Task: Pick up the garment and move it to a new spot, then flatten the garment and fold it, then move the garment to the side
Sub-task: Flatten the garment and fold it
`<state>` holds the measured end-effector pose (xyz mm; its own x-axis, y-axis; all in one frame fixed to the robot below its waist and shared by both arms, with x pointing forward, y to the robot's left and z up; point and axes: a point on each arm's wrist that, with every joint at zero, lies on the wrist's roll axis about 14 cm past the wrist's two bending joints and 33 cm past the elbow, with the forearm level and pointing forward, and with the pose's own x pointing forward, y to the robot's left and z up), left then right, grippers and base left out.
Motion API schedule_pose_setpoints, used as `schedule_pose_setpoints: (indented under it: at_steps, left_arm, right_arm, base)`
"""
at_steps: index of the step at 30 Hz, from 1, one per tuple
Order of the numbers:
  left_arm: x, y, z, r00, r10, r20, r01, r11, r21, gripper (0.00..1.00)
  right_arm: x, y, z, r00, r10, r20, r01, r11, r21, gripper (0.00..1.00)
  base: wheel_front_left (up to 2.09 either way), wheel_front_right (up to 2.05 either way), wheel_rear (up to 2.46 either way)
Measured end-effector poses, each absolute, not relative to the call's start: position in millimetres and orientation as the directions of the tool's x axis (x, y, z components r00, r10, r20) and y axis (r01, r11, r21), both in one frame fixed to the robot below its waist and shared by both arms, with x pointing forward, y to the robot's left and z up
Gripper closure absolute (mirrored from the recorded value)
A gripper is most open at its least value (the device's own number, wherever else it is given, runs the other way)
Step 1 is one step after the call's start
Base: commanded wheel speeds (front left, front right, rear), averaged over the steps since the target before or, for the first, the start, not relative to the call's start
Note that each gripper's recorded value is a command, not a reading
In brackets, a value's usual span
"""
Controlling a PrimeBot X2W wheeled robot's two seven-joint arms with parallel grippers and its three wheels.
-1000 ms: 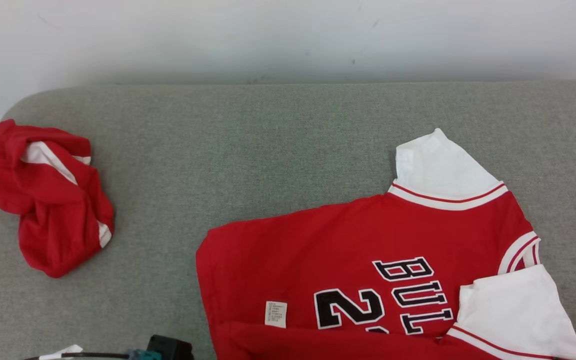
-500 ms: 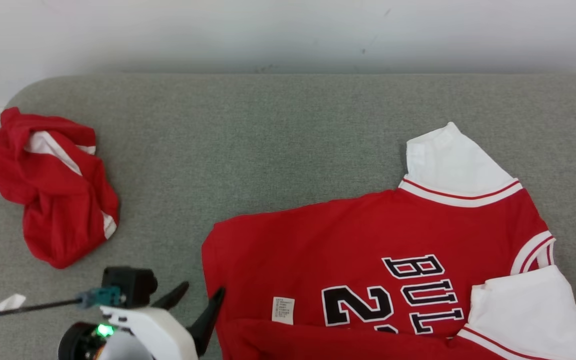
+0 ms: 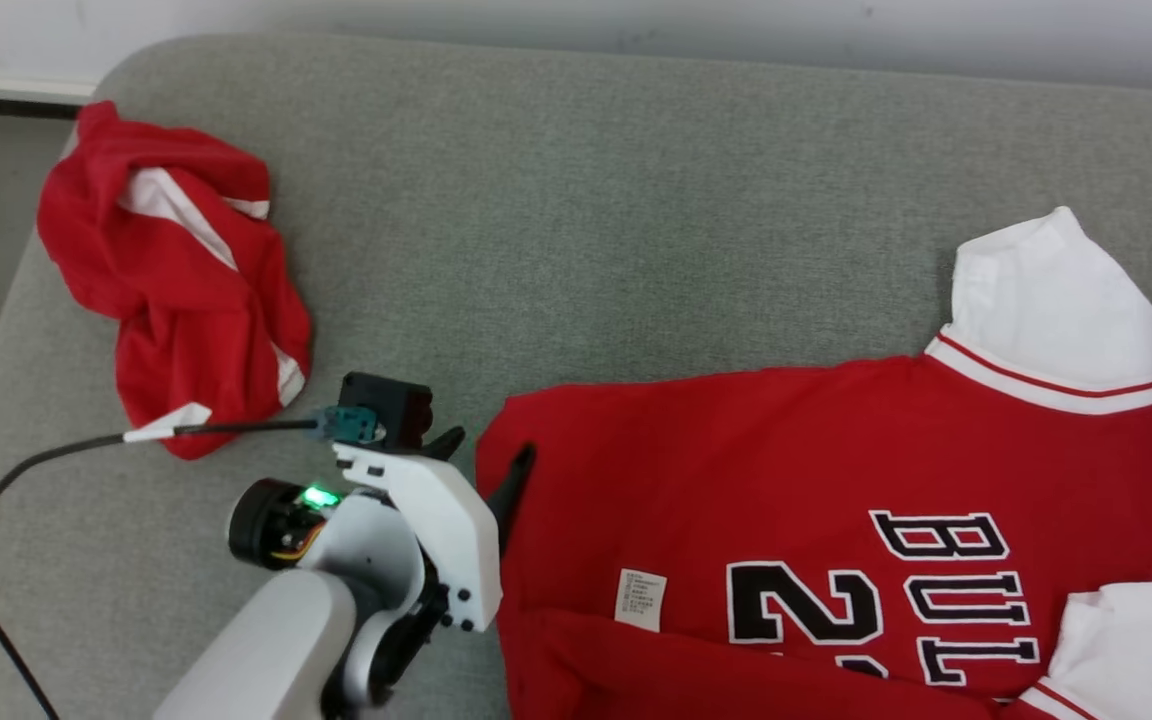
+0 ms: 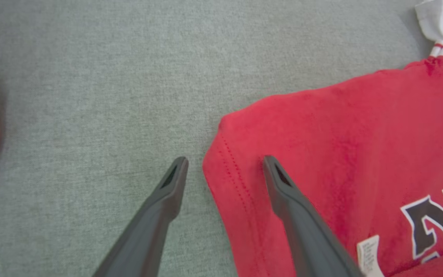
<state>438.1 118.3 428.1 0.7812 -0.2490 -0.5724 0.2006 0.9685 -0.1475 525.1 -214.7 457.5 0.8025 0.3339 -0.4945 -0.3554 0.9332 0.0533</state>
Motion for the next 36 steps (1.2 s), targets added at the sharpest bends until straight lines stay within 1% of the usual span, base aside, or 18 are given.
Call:
schedule_pose_setpoints:
  at_steps: [8, 15, 27, 36]
  left_arm:
    - [447, 118, 410, 0.749, -0.245, -0.616, 0.199, 0.969, -0.143, 0.0]
    - [455, 115, 406, 0.741, -0.255, -0.621, 0.213, 0.967, -0.142, 0.0]
    - [459, 122, 407, 0.742, -0.243, -0.624, 0.213, 0.969, -0.124, 0.0]
    - [464, 120, 403, 0.734, -0.249, -0.632, 0.224, 0.967, -0.121, 0.0]
  right_arm:
    - [551, -186, 424, 0.761, 0.364, -0.538, -0.383, 0.92, 0.082, 0.0]
    - [557, -170, 401, 0.72, 0.384, -0.578, -0.399, 0.911, 0.108, 0.0]
    - [563, -155, 384, 0.695, 0.398, -0.599, -0.4, 0.906, 0.139, 0.0]
    - [572, -141, 379, 0.69, 0.427, -0.585, -0.418, 0.894, 0.16, 0.0]
  base:
    - [0.0, 0.0, 0.0]
    - [0.0, 0.0, 0.0]
    - [0.0, 0.0, 0.0]
    - [0.0, 0.0, 0.0]
